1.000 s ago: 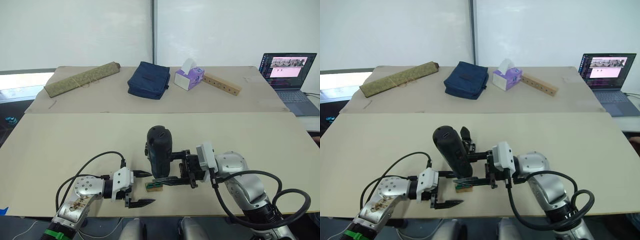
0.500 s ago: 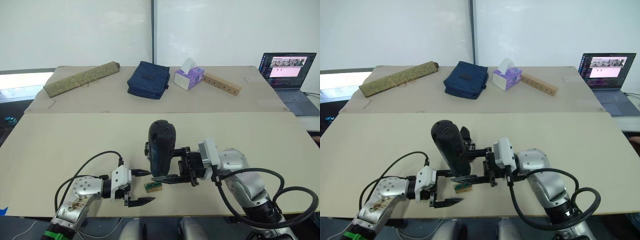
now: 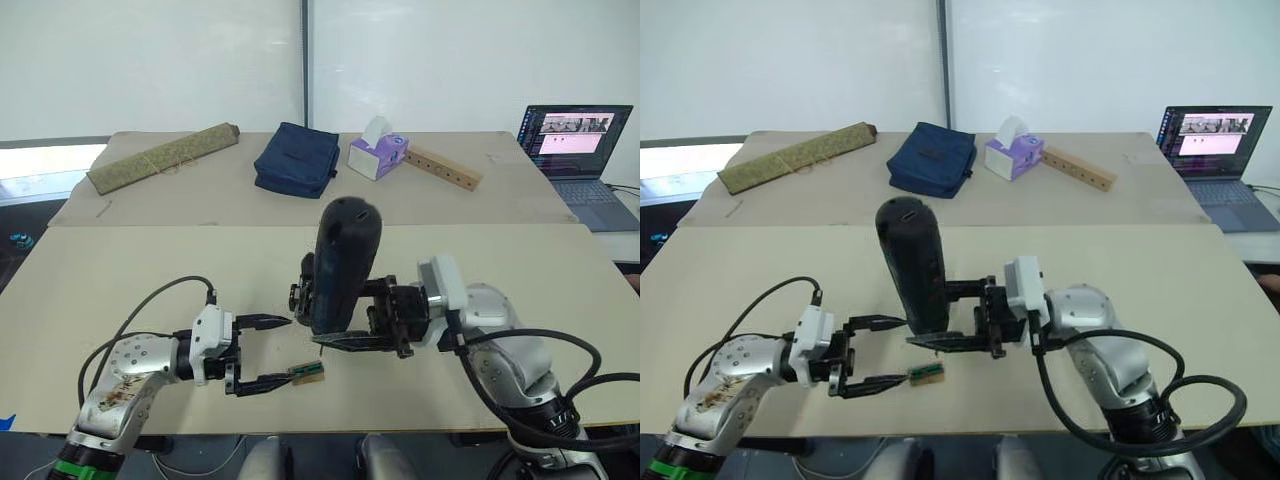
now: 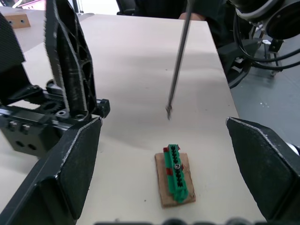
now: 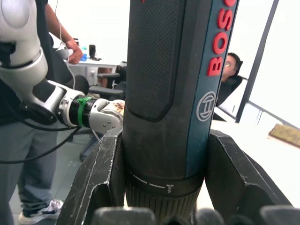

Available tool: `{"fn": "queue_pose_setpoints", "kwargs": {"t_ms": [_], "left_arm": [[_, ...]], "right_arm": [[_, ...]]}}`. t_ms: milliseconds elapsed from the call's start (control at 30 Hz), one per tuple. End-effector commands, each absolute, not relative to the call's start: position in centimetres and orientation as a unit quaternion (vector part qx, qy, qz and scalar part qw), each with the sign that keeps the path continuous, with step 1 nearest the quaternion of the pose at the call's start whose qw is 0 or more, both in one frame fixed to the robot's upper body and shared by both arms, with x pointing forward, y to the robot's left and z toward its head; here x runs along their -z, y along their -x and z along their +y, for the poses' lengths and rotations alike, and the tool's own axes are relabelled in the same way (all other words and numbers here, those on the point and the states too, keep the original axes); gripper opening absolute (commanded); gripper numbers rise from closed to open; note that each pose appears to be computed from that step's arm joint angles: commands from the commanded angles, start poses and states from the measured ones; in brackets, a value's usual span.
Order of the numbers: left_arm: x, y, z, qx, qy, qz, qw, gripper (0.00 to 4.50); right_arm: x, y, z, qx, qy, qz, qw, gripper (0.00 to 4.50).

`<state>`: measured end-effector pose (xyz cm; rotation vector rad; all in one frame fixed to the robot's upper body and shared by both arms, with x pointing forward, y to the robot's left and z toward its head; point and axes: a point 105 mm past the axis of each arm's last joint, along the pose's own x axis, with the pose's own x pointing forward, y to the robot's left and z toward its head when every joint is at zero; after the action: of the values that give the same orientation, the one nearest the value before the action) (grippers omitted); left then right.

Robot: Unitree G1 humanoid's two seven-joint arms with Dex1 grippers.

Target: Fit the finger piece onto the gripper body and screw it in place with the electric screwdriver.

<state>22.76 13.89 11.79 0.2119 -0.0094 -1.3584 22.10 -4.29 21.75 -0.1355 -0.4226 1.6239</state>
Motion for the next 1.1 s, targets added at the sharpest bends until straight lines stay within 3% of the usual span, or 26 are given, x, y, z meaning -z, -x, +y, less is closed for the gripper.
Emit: {"fn": "queue_pose_setpoints", "kwargs": {"t_ms": [33, 267, 500, 1100], "left_arm": [[-12.6, -22.6, 15.5, 0.617, -0.095, -0.019, 0.781, 4.5], [-12.4, -24.0, 17.8, 0.565, -0.055, -0.029, 0.823, 4.5], [-13.0, -25.4, 18.6, 0.547, -0.032, -0.035, 0.836, 4.5], [-16.8, -28.4, 17.4, 0.568, -0.033, -0.08, 0.818, 4.5]], "right_arm": [[-24.6, -21.5, -5.1, -0.713, 0.064, -0.233, 0.658, 1.95], [-25.4, -22.6, -6.3, -0.703, 0.069, -0.23, 0.67, 1.95], [-26.4, -24.3, -6.7, -0.688, 0.059, -0.239, 0.683, 1.95], [-29.0, -26.9, -6.0, -0.682, 0.046, -0.262, 0.681, 1.95]]}}
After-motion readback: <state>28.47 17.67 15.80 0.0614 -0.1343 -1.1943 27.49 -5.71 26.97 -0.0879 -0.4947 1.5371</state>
